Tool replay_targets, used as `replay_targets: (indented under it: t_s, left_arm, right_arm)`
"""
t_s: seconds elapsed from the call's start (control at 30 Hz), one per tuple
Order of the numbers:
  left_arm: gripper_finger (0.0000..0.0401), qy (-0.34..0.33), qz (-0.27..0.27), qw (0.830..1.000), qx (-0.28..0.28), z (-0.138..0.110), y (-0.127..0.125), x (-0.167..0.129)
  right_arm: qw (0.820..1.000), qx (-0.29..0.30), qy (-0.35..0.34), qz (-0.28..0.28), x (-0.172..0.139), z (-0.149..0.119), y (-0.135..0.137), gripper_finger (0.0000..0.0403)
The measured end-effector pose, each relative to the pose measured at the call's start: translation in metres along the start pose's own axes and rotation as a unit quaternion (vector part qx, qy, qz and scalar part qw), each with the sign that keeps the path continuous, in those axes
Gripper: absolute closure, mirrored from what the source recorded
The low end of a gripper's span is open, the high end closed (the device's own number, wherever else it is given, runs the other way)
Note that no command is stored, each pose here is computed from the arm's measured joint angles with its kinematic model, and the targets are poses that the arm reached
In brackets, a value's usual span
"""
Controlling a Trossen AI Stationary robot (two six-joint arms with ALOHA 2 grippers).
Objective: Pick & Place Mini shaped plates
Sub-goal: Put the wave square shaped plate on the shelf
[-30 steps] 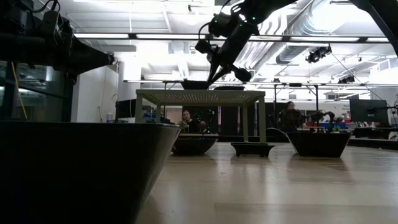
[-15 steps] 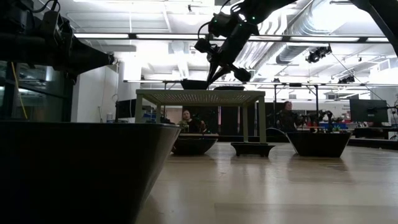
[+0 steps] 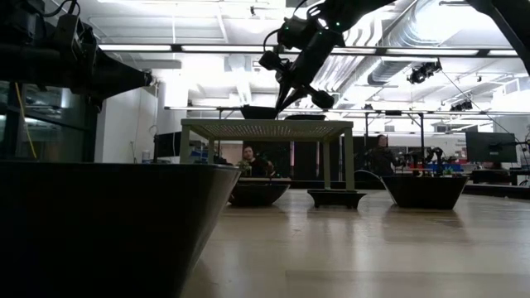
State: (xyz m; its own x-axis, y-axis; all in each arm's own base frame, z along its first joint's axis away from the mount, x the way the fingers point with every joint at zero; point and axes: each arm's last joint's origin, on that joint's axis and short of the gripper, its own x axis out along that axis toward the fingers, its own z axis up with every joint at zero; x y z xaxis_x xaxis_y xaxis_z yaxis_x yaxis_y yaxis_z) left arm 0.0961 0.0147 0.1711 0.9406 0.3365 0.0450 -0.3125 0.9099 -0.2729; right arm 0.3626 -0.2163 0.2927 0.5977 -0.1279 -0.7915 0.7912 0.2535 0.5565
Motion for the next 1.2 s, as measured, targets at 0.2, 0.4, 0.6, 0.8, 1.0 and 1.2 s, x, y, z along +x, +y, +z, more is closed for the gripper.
replay_targets:
  t_s: [0.2,0.4,0.6,0.8,1.0,1.2]
  left_arm:
    - [0.0316,0.0,0.0,1.0,0.0,0.0,0.0,0.0]
    - [0.0316,0.0,0.0,1.0,0.0,0.0,0.0,0.0]
    - [0.0316,0.0,0.0,1.0,0.0,0.0,0.0,0.0]
    - [0.0316,0.0,0.0,1.0,0.0,0.0,0.0,0.0]
    - [0.0316,0.0,0.0,1.0,0.0,0.0,0.0,0.0]
    - [0.0316,0.0,0.0,1.0,0.0,-0.0001,0.0,0.0]
  right_arm:
    - [1.0,0.0,0.003,0.002,0.0,-0.0002,0.0001,0.0402]
    - [1.0,0.0,0.004,0.003,0.0,-0.0002,0.0002,0.0402]
    - [1.0,0.0,0.004,0.003,0.0,-0.0002,0.0002,0.0402]
    - [1.0,0.0,0.001,0.001,0.0,-0.0001,0.0001,0.0402]
    - [1.0,-0.004,0.003,-0.001,0.0,-0.0004,-0.0004,0.0402]
    - [1.0,-0.007,0.003,-0.002,0.0,-0.0005,-0.0004,0.0402]
